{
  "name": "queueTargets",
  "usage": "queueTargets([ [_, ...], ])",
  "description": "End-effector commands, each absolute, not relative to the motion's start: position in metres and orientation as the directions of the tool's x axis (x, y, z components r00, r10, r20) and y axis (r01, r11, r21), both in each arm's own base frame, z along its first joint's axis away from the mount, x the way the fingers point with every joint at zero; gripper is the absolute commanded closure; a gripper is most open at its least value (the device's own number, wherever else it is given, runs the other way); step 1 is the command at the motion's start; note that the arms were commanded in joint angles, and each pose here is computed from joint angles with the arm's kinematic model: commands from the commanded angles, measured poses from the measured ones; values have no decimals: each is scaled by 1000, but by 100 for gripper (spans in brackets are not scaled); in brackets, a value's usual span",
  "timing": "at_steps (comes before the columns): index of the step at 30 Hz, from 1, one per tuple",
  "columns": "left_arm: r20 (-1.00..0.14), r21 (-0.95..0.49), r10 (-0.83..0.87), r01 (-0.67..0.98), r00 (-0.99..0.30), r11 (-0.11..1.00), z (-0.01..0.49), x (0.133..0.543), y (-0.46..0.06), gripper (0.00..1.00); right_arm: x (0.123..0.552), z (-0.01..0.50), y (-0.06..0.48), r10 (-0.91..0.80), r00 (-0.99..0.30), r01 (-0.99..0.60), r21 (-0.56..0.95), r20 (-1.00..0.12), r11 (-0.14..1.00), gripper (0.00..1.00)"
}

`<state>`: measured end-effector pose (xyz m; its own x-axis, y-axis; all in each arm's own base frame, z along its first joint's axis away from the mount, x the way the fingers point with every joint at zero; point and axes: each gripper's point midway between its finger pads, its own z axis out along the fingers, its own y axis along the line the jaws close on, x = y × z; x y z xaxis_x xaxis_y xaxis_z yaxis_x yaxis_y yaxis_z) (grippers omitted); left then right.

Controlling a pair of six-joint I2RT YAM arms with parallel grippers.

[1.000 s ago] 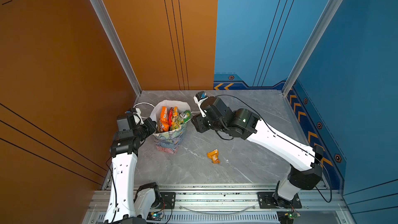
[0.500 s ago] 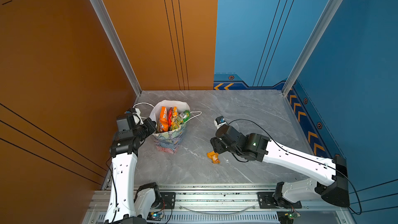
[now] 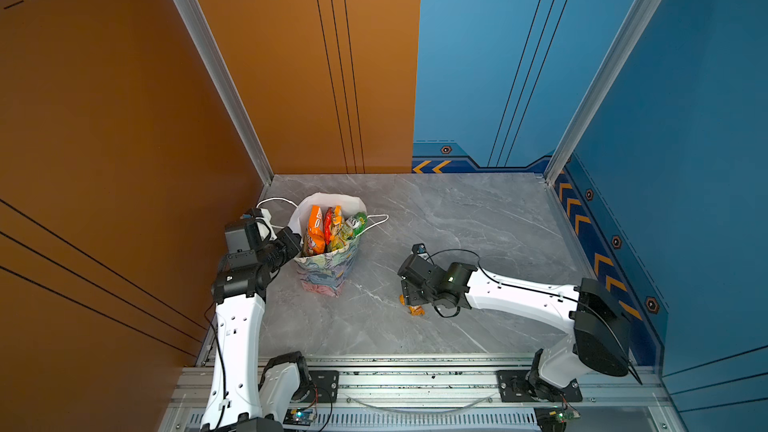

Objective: Place the snacks into the paper bag
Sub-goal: Pick up the snack from the bottom-center of the table.

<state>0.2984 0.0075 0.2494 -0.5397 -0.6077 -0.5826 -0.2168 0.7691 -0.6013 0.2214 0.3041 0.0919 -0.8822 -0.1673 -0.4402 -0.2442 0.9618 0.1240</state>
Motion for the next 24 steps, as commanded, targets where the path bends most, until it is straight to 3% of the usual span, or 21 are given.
queueTargets([
  [1, -629, -610, -588, -146, -509, 779, 266, 305, 4, 100, 215, 72, 306, -147, -919, -208, 134, -366, 969, 23],
  [15, -623, -611, -589, -150, -514, 777, 264, 306, 4, 100, 204, 36, 310, -204, -946, -230, 77, -251, 970, 29],
  [24, -625, -610, -588, -149, -514, 778, 264, 306, 4, 100, 199, 23, 311, -238, -947, -255, 54, -215, 966, 50],
])
